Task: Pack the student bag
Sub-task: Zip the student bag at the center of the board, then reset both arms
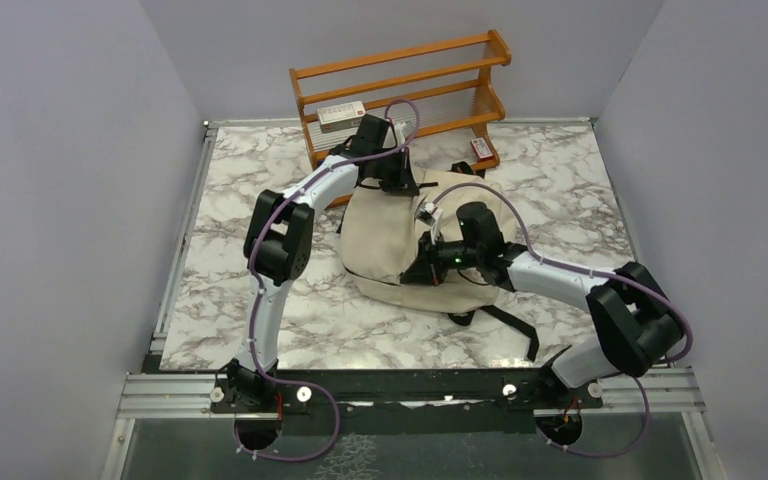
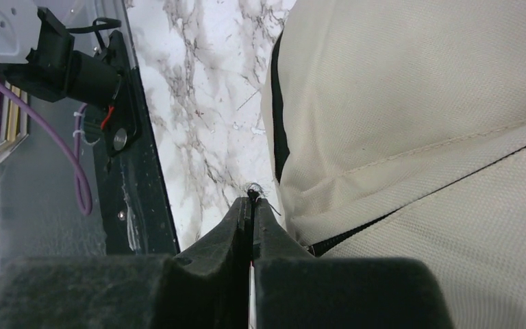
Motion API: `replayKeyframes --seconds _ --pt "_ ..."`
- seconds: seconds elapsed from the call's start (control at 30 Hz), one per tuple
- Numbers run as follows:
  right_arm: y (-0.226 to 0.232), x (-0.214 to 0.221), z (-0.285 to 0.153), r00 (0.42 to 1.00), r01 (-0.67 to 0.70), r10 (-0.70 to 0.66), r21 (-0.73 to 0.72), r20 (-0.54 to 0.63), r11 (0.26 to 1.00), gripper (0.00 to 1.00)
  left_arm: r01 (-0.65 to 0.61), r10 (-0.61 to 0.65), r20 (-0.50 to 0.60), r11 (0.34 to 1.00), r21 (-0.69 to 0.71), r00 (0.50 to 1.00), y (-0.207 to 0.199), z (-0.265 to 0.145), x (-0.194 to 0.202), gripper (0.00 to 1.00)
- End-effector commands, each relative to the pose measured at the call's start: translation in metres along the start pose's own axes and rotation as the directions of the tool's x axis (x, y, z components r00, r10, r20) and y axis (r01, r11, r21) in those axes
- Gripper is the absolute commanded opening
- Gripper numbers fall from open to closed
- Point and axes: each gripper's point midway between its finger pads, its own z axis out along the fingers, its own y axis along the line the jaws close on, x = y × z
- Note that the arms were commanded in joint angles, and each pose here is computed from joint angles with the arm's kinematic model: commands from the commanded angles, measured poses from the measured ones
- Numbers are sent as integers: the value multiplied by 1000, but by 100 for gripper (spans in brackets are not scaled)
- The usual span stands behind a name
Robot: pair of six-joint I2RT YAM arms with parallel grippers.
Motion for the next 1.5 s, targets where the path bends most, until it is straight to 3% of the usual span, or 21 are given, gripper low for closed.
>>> replayKeyframes --seconds 0.0,0.1,0.23,0.33,0.53,0.7,0.83,1.0,1.2,1.23,1.27,1.37,1.47 --pt "16 4 -10 998 -52 54 65 -21 996 11 -110 110 204 994 -15 973 11 -17 -63 0" --pt "8 -33 -21 996 -2 -14 183 86 983 23 -151 136 245 988 41 960 -10 -31 -71 1" --pt "7 -81 -36 978 40 -96 287 183 957 38 -212 171 292 970 115 941 -42 -55 -81 20" --pt "1 -107 -51 963 29 -130 384 237 923 41 -247 190 334 959 138 923 -59 -77 -86 35" --pt "-24 -130 -88 924 -71 -171 593 341 802 44 -287 227 394 952 102 891 -69 -123 -88 42" --pt "-46 -132 -118 909 -162 -184 723 375 671 54 -306 275 447 952 -4 851 -61 -166 -80 52" --pt "-54 -138 -133 897 -247 -155 759 414 602 67 -235 273 497 962 -139 823 -29 -206 -63 67" --pt "-49 -158 -136 873 -277 -151 727 464 628 76 -56 205 617 966 -253 760 15 -273 -37 78" --pt "-68 -162 -133 900 -283 -85 722 427 632 85 96 235 629 890 -446 741 48 -316 3 94" --pt "-71 -162 -134 900 -287 -68 702 431 652 94 118 243 637 875 -469 732 51 -323 9 97" --pt "-73 -161 -135 898 -298 -42 675 439 675 99 139 249 642 860 -491 725 55 -329 14 99" --pt "-85 -156 -151 881 -354 27 619 473 701 100 191 258 646 820 -540 719 64 -341 27 99" --pt "-102 -148 -181 863 -403 33 645 505 650 100 246 240 656 792 -559 715 75 -344 40 99"
